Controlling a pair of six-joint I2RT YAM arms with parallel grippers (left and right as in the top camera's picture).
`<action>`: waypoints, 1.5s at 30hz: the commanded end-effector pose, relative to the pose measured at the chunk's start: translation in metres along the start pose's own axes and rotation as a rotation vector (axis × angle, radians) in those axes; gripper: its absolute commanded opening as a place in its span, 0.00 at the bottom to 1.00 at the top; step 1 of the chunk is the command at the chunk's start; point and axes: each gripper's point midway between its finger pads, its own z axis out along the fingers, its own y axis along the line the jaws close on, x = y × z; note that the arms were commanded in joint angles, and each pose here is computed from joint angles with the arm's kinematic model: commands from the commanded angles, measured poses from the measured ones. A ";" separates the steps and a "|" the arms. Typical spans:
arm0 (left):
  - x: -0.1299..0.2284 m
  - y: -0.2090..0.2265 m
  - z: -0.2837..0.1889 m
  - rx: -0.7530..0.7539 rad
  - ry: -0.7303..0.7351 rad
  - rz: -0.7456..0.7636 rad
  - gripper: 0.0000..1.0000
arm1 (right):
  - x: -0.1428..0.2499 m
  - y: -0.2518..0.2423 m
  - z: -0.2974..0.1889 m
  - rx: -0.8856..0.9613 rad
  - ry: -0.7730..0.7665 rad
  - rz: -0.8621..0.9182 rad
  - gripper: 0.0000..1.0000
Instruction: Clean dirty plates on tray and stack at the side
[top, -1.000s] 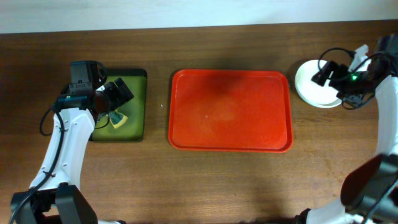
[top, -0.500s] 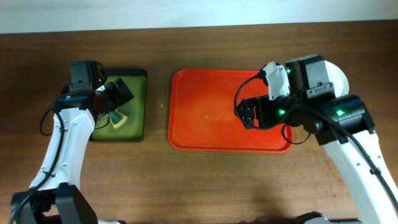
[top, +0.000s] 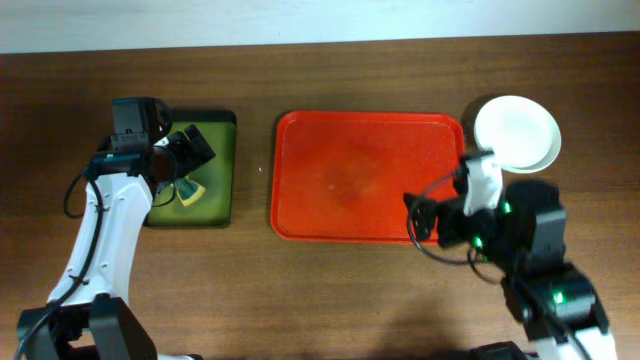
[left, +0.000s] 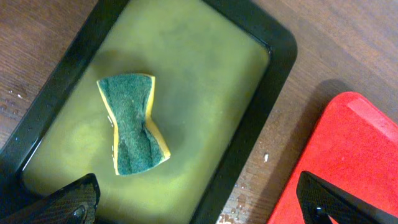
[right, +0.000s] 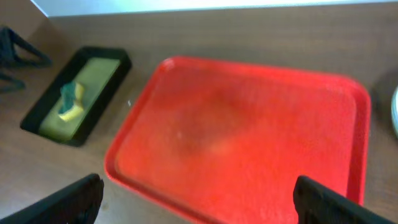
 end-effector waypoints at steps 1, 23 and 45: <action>0.000 -0.001 0.000 0.008 0.004 0.011 0.99 | 0.014 0.002 -0.010 -0.041 -0.173 -0.047 0.98; 0.000 -0.001 0.000 0.008 0.004 0.011 0.99 | 0.041 -0.056 -0.032 0.179 -0.676 -0.118 0.98; 0.000 -0.001 0.000 0.008 0.004 0.011 0.99 | 0.071 -0.089 -0.019 0.333 -0.540 -0.046 0.98</action>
